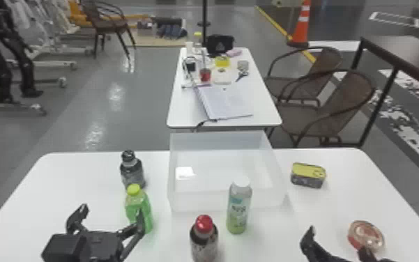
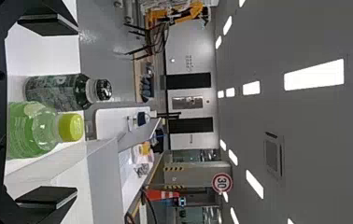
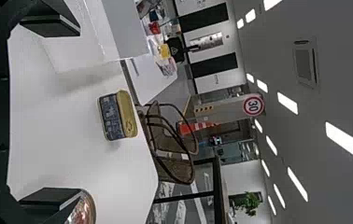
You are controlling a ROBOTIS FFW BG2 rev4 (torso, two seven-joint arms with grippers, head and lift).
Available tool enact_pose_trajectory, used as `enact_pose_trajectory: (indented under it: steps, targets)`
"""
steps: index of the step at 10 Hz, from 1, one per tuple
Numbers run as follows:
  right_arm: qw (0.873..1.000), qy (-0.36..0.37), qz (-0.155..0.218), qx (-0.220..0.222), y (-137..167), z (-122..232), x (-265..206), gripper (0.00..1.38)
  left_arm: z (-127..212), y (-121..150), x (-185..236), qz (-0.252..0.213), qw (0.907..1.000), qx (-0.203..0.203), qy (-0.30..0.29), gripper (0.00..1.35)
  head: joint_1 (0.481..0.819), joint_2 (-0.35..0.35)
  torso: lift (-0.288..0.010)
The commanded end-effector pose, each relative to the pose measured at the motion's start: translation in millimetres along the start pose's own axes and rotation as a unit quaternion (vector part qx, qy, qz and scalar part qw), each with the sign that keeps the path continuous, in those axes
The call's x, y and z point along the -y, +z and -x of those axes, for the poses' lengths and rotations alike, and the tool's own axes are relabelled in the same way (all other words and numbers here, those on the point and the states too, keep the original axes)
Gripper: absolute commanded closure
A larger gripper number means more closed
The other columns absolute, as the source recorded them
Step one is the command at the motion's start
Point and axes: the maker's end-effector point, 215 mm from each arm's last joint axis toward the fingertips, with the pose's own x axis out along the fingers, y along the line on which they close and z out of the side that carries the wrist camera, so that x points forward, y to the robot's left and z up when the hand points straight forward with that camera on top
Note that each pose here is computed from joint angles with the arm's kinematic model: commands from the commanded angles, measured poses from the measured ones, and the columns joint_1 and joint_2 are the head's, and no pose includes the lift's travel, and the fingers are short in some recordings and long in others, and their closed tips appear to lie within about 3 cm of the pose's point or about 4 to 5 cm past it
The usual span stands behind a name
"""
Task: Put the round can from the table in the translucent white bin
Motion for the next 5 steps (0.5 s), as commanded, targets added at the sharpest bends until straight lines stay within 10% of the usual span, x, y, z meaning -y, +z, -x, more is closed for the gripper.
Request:
enact_pose_trajectory:
  steps: [1,5]
  targets:
    - [1.0,-0.014,0.001,-0.008,-9,-3,9,0.09,0,0,-1,0.002,1.0,0.0,0.002,0.09,0.549,0.0,-0.1]
    - [0.996,-0.078,0.043,-0.033,-33,-11,56,0.09,-1,-2,-4,0.006,1.0,-0.002,0.005,0.1,0.549,0.0,-0.1]
